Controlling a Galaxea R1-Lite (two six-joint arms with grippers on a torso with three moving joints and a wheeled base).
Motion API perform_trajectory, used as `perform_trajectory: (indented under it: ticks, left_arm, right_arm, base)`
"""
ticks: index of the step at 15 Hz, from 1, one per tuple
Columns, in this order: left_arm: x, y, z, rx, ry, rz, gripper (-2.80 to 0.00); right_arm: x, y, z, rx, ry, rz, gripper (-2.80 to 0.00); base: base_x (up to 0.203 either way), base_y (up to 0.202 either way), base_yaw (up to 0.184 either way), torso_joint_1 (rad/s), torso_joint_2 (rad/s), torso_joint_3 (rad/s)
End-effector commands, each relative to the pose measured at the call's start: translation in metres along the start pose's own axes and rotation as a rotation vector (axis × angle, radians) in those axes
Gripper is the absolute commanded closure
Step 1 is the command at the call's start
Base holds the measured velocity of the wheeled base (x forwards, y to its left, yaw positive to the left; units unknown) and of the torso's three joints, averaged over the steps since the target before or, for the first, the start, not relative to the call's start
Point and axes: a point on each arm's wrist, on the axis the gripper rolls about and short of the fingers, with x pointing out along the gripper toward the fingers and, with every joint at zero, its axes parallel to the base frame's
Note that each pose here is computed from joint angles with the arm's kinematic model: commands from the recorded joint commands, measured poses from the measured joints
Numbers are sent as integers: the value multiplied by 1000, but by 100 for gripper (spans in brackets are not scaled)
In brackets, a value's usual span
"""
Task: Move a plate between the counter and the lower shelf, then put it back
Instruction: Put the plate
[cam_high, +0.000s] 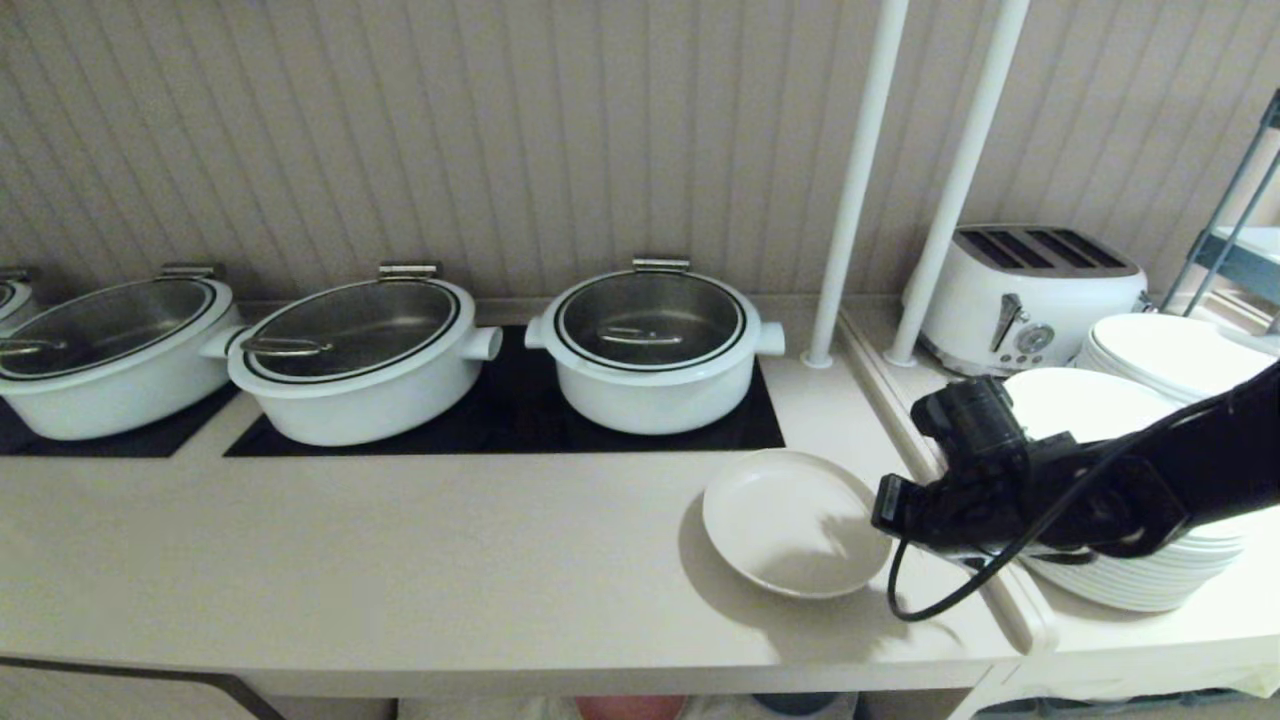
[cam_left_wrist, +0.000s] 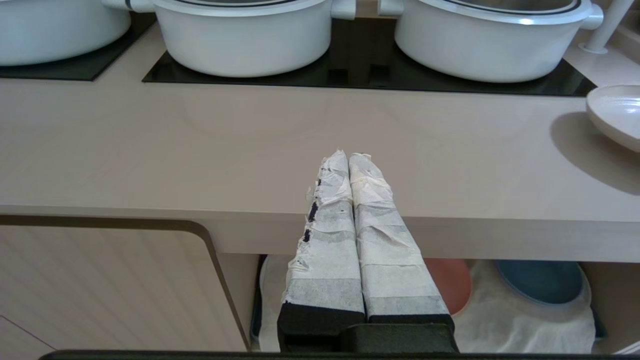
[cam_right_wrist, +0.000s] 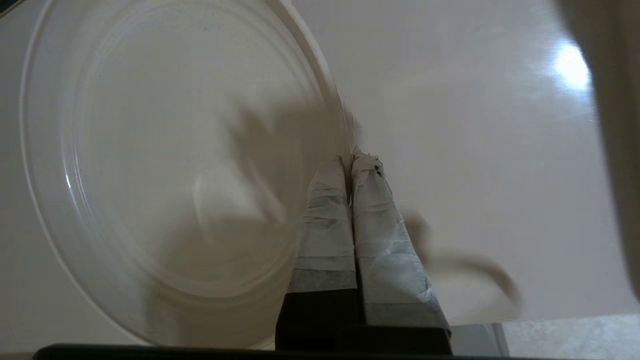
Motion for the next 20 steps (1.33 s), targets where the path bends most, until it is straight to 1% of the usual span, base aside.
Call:
perform_trajectory:
  ticks: [1, 11, 16, 20]
  left_arm:
    - [0, 0, 0, -1, -1, 0, 0]
    - [0, 0, 0, -1, -1, 0, 0]
    - [0, 0, 0, -1, -1, 0, 0]
    - [0, 0, 0, -1, -1, 0, 0]
  right_arm:
    - [4, 1, 1, 7, 2, 29, 0]
    - [23, -4, -3, 10, 23, 3, 0]
    - [31, -4, -3, 12, 6, 14, 0]
    - [34, -5, -3, 14, 11, 9, 0]
  base:
    - [0, 0, 0, 0, 0, 0]
    - [0, 0, 0, 0, 0, 0]
    - [0, 0, 0, 0, 0, 0]
    - [0, 0, 0, 0, 0, 0]
